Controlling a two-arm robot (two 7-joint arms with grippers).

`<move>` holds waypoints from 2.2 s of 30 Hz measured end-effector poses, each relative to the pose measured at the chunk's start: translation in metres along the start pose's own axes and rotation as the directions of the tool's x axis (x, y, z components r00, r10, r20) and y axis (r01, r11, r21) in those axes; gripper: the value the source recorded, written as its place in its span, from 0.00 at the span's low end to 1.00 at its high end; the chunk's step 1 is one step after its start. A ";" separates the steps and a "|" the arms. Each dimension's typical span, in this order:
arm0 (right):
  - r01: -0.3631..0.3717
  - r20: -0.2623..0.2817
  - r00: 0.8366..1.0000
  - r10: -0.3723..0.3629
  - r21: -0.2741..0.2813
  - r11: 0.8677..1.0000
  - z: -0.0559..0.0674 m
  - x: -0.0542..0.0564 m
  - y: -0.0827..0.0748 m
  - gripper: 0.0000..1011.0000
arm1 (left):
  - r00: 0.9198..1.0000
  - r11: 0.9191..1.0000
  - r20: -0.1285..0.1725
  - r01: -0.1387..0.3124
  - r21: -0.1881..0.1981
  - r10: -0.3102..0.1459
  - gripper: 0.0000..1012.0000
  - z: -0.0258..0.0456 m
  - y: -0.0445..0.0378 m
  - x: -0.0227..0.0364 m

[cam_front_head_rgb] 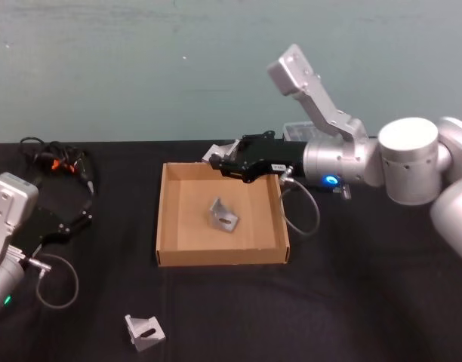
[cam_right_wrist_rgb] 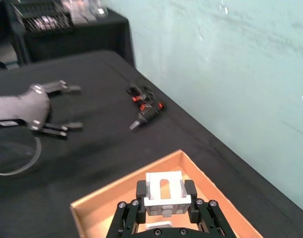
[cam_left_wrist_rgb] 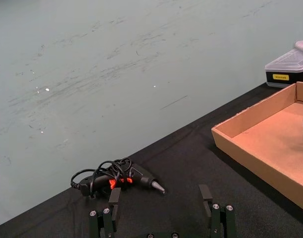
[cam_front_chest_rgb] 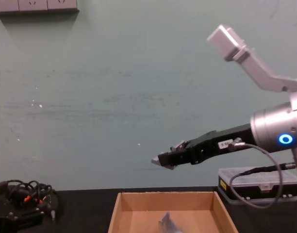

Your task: Use one hand to pick up the angle iron from the table and place it into the box.

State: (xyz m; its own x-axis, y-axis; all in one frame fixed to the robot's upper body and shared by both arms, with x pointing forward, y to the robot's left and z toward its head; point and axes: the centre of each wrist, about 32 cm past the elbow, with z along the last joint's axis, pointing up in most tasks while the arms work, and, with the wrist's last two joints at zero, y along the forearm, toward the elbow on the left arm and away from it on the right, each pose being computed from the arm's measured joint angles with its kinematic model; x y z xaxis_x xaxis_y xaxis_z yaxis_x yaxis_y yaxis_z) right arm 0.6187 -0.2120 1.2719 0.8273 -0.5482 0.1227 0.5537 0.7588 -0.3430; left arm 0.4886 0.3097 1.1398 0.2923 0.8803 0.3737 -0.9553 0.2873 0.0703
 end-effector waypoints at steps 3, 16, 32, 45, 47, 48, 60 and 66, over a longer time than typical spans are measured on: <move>0.021 -0.003 1.000 -0.021 -0.045 0.999 0.003 0.004 0.007 0.45 | 1.000 1.000 0.000 0.000 0.000 0.000 0.99 0.0000 0.0000 0.0000; 0.084 -0.043 0.994 -0.097 -0.233 0.969 -0.005 0.013 0.028 0.45 | 1.000 1.000 0.000 0.000 0.000 0.000 0.99 0.0000 0.0000 0.0000; 0.101 -0.058 0.991 -0.123 -0.290 0.952 -0.017 0.018 0.036 0.45 | 1.000 1.000 0.000 0.000 0.000 0.000 0.99 0.0000 0.0000 0.0000; 0.101 -0.057 0.991 -0.122 -0.285 0.953 -0.016 0.018 0.036 0.53 | 1.000 1.000 0.000 0.000 0.000 0.000 0.99 0.0000 0.0000 0.0000; 0.101 -0.057 0.991 -0.122 -0.285 0.953 -0.016 0.018 0.036 0.65 | 1.000 1.000 0.000 0.000 0.000 0.000 0.99 0.0000 0.0000 0.0000; 0.101 -0.057 0.991 -0.122 -0.285 0.953 -0.016 0.018 0.036 0.69 | 1.000 1.000 0.000 0.000 0.000 0.000 0.99 0.0000 0.0000 0.0000; 0.100 -0.057 0.991 -0.121 -0.284 0.954 -0.016 0.018 0.035 0.99 | 1.000 1.000 0.000 0.000 0.000 0.000 0.99 0.0000 0.0000 0.0000; 0.100 -0.057 0.991 -0.121 -0.284 0.954 -0.016 0.018 0.035 0.99 | 1.000 1.000 0.000 0.000 0.000 0.000 0.99 0.0000 0.0000 0.0000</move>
State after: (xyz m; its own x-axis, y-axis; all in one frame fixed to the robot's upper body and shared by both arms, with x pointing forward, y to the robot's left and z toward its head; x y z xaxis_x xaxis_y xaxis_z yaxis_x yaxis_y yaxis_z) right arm 0.6514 -0.2007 1.2470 0.7474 -0.6552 0.1096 0.5838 0.5691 -0.5790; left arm 0.4886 0.3097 1.1398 0.2922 0.8803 0.3737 -0.9553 0.2873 0.0703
